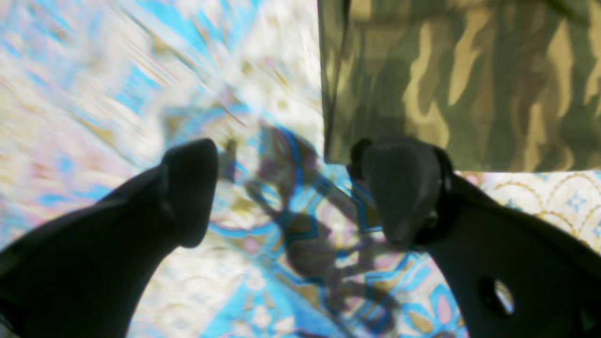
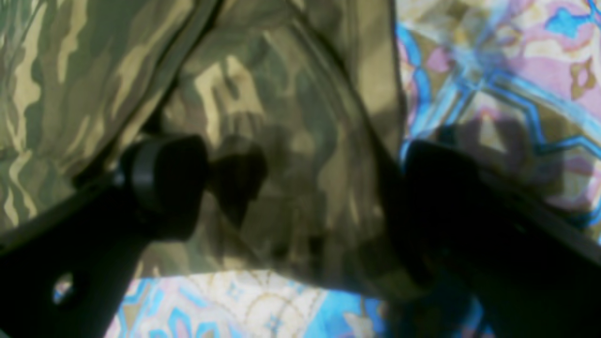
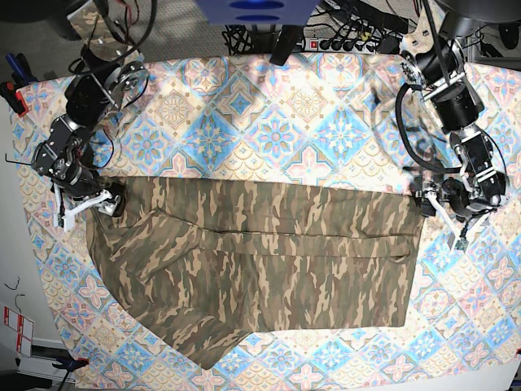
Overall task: Fold the T-shirt properly
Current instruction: 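Grasp the folded edge again with both grippers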
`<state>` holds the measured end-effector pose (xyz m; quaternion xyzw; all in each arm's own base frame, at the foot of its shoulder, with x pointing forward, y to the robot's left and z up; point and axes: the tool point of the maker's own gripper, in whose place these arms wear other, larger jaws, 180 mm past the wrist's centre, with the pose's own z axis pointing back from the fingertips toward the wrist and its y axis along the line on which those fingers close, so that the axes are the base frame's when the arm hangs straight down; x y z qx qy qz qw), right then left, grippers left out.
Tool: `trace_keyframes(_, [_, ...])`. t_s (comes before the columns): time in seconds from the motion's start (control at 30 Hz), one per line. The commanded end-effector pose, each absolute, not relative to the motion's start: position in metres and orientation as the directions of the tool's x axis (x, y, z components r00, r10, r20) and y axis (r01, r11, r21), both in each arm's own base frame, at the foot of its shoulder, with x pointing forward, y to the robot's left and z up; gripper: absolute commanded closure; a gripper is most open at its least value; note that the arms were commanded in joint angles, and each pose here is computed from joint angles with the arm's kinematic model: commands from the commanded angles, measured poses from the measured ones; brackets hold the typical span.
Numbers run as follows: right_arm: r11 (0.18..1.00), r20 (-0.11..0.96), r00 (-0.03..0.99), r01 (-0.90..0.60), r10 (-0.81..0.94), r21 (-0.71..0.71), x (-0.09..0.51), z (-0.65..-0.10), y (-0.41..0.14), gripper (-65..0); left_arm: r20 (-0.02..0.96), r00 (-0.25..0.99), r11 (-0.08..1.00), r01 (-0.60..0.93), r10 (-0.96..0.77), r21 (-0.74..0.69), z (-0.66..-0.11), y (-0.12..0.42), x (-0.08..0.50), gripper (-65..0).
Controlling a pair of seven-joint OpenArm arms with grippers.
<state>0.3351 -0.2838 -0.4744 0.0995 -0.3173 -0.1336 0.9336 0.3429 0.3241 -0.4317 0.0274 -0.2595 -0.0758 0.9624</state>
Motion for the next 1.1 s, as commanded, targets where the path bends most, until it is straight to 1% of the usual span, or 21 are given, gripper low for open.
trace_keyframes(0.0, [0.944,0.513,0.807,0.158,-0.292,0.290,0.328,-0.483,-0.268,-65.0,0.536,0.831,0.988,0.119,-0.151,0.094,-0.417,0.330,0.359,-51.8])
trace_keyframes(0.13, [0.944,0.510,0.809,0.158,-0.291,0.288,0.327,-0.483,-0.268,-65.0,0.526,0.840,0.991,0.120,-0.131,0.057,-0.425,0.324,0.362,-51.8])
trace_keyframes(0.33, [0.944,0.507,0.811,0.159,-0.291,0.288,0.325,-0.484,-0.268,-65.0,0.572,0.810,0.991,0.124,-0.127,0.045,-0.424,0.318,0.370,-52.0])
trace_keyframes(0.4, [0.944,0.507,0.811,0.159,-0.291,0.288,0.325,-0.484,-0.268,-65.0,0.556,0.825,0.993,0.122,-0.106,0.009,-0.435,0.313,0.366,-52.1])
trace_keyframes(0.57, [0.945,0.507,0.811,0.159,-0.291,0.287,0.325,-0.485,-0.269,-65.0,0.562,0.827,0.989,0.102,-0.023,-0.109,-0.458,0.302,0.370,-51.9])
trace_keyframes(0.67, [0.945,0.508,0.812,0.157,-0.288,0.287,0.325,-0.485,-0.268,-65.0,0.578,0.816,0.985,0.099,0.000,-0.140,-0.463,0.296,0.372,-52.1])
trace_keyframes(0.73, [0.945,0.508,0.812,0.157,-0.288,0.285,0.325,-0.484,-0.269,-65.0,0.575,0.818,0.986,0.096,-0.002,-0.134,-0.462,0.301,0.372,-52.1])
trace_keyframes(0.93, [0.946,0.507,0.813,0.156,-0.286,0.285,0.325,-0.484,-0.269,-65.0,0.491,0.868,0.968,0.179,-0.073,-0.173,-0.484,0.252,0.361,-51.5])
trace_keyframes(0.97, [0.946,0.504,0.815,0.154,-0.285,0.284,0.325,-0.485,-0.268,-64.5,0.488,0.870,0.965,0.183,-0.071,-0.186,-0.487,0.244,0.360,-50.7])
trace_keyframes(1.0, [0.947,0.495,0.823,0.150,-0.280,0.285,0.323,-0.486,-0.267,-60.5,0.474,0.878,0.963,0.183,-0.070,-0.196,-0.493,0.240,0.353,-48.6])
trace_keyframes(1.07, [0.949,0.485,0.838,0.113,-0.251,0.295,0.320,-0.486,-0.261,-52.0,0.456,0.887,0.961,0.186,-0.076,-0.203,-0.500,0.235,0.345,-42.4])
